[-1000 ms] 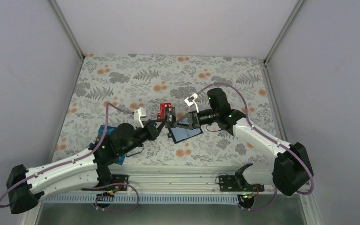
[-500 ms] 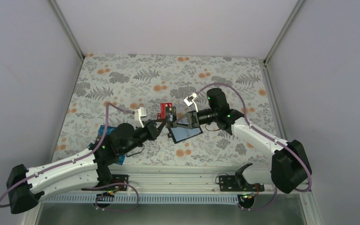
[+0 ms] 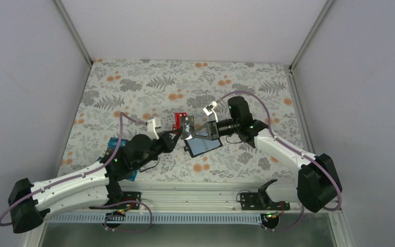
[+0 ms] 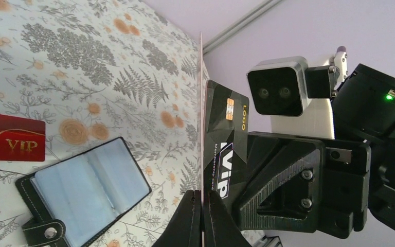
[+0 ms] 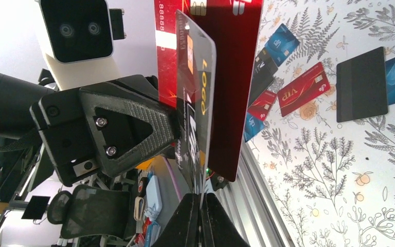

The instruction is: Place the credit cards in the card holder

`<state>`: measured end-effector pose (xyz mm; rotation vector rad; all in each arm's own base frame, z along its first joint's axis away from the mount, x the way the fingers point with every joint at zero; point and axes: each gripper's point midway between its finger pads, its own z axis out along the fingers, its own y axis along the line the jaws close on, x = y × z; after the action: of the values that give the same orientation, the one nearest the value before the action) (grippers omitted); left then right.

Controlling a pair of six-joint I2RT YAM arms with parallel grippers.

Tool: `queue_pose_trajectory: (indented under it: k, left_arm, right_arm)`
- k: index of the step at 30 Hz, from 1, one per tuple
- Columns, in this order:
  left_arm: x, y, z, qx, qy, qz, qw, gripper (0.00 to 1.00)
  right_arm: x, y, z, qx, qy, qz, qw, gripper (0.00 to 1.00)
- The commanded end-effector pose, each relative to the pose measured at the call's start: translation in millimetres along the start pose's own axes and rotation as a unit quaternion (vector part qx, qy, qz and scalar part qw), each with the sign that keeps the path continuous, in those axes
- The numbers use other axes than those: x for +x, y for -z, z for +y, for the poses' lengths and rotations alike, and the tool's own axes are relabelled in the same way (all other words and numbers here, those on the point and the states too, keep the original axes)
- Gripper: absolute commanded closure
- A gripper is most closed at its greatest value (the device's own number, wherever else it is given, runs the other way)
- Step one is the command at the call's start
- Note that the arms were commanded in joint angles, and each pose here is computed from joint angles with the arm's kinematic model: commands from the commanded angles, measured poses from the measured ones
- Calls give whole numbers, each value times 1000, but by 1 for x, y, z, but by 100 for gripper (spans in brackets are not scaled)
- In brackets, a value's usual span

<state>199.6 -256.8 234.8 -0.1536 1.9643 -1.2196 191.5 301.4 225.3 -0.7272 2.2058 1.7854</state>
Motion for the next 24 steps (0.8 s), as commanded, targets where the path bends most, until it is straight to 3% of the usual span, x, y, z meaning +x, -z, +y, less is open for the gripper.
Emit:
queue_pose_trajectory:
  k: [1,7,16,24]
  left_arm:
    - [-6,-3,-3,-20,-14,-6,1000,98]
    - [-10,-3,26,-116,-37,-6,993,98]
    - [-23,7,58,-247,-95,-10,964,98]
    - [-26,8,91,-301,-110,8,947,98]
  right_arm:
    - [1,0,7,-2,13,0,1000,96]
    - [-4,4,-14,51,-5,-11,999,96]
    - [-16,27,-44,109,-38,-30,993,96]
    - [-29,49,-73,150,-66,-47,985,96]
